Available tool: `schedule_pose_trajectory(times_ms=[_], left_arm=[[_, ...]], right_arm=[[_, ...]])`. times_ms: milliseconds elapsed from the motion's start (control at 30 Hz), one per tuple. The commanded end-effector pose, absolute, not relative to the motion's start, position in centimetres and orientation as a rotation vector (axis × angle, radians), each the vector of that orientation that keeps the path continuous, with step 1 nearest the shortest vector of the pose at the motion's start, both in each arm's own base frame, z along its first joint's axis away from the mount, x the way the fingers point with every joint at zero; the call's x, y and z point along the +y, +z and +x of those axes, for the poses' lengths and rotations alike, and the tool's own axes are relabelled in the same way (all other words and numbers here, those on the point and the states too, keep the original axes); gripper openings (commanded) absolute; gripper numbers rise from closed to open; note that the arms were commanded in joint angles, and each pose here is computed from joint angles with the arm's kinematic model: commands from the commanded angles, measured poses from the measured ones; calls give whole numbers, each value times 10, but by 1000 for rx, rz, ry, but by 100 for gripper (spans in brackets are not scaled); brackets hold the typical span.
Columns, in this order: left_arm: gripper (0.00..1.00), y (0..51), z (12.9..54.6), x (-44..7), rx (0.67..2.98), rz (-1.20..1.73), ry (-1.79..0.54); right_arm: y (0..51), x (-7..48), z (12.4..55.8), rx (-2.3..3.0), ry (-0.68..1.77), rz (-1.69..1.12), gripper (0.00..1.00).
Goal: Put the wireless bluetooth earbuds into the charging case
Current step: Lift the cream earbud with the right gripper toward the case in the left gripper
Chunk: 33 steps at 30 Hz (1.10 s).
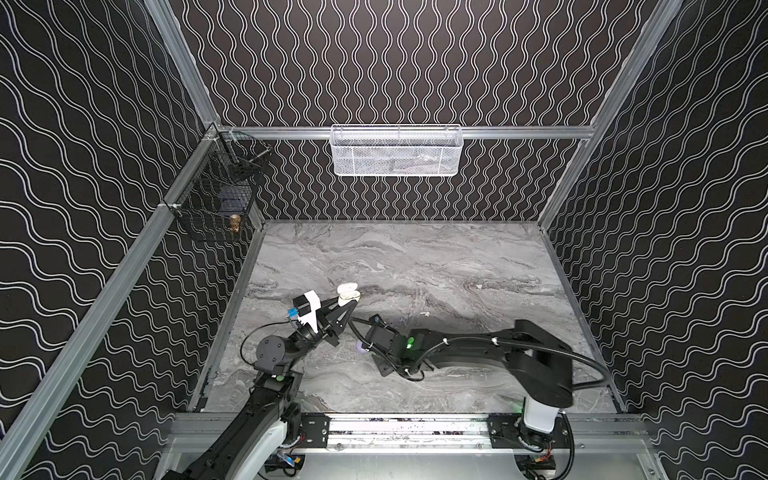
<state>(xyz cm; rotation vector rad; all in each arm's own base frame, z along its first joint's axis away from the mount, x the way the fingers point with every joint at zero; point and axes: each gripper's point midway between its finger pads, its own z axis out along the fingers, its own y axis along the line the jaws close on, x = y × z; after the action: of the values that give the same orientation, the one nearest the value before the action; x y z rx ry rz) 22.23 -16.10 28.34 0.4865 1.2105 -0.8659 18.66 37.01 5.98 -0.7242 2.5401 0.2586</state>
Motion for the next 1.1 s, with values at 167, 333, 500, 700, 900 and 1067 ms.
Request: schedule_pose_trajectory(times_ms=[167, 333, 500, 700, 900, 1067], left_arm=[[0, 294, 183, -158, 926, 591, -798], [0, 288, 178, -171, 918, 705, -805], [0, 280, 168, -176, 879, 771, -778], [0, 284, 155, -175, 823, 782, -755], [0, 286, 150, -173, 808, 775, -759], [0, 291, 144, -172, 786, 772, -772]], right_arm=[[172, 341, 215, 2243, 325, -492, 16], [251, 339, 214, 2034, 476, -454, 11], [324, 355, 188, 1785, 672, -486, 13], [369, 381, 153, 1557, 820, -558, 13], [378, 396, 117, 1373, 937, -656, 13], [382, 394, 108, 1260, 959, -645, 13]])
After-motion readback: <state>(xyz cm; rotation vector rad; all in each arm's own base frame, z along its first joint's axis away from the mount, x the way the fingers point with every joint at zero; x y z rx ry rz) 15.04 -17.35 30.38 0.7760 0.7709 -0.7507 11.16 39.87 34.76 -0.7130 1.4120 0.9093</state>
